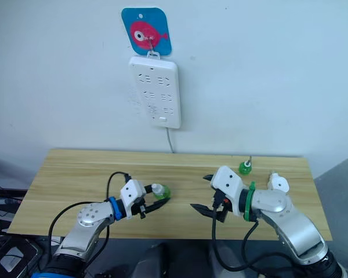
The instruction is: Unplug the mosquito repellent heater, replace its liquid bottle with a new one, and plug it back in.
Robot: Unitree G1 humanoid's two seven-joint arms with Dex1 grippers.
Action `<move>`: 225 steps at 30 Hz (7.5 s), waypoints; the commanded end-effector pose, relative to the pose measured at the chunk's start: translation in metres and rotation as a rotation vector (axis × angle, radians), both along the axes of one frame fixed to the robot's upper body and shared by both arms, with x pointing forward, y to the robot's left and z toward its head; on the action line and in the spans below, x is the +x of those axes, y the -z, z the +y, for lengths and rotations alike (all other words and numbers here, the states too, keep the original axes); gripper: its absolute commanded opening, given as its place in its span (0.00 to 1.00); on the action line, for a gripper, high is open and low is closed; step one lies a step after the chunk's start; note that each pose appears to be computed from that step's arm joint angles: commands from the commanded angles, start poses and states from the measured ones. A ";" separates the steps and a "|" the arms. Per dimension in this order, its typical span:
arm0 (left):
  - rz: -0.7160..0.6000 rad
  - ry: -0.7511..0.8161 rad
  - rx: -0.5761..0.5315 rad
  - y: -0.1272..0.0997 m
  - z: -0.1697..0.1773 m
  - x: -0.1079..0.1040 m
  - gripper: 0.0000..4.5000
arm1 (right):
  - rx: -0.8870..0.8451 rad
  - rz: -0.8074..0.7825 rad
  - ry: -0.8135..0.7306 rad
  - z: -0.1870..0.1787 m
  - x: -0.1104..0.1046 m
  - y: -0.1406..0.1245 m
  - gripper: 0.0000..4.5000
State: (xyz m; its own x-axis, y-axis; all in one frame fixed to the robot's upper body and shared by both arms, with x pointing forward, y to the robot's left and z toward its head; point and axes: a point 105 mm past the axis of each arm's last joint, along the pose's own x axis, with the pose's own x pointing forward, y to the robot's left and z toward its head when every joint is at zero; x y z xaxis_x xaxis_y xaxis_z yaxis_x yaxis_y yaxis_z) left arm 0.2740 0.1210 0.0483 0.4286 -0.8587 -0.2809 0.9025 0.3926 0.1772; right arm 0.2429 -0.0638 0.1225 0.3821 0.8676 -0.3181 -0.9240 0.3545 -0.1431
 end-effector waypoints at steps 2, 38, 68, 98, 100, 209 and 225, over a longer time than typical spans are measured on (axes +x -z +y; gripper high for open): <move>0.021 0.231 -0.039 -0.041 -0.040 -0.010 0.50 | 0.090 -0.013 -0.055 0.014 -0.003 -0.021 1.00; 0.035 0.353 -0.103 -0.079 -0.049 -0.003 0.66 | 0.218 -0.064 -0.110 0.042 0.005 -0.040 0.26; 0.125 0.320 -0.246 -0.093 -0.052 0.000 0.80 | 0.325 -0.043 -0.076 0.037 0.010 -0.064 0.26; -0.032 0.419 -0.180 -0.097 -0.057 -0.010 0.52 | 0.083 -0.019 -0.485 0.023 0.012 -0.062 0.56; -0.049 0.395 -0.189 -0.096 -0.058 -0.008 0.52 | 0.091 -0.060 -0.413 0.016 0.018 -0.068 0.72; -0.123 0.243 -0.237 -0.080 -0.066 0.006 0.52 | 0.244 -0.135 0.068 0.031 0.027 -0.058 0.63; -0.117 0.231 -0.231 -0.074 -0.063 0.005 0.52 | 0.103 -0.040 -0.065 -0.031 0.001 -0.066 0.63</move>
State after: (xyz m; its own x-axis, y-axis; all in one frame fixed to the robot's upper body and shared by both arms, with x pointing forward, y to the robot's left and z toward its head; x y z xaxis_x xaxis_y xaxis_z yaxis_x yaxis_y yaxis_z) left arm 0.2802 0.0602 0.1113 0.2472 -0.9674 -0.0548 0.9565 0.2346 0.1732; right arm 0.2511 -0.0994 0.1764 0.3676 0.8981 -0.2412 -0.9297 0.3488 -0.1184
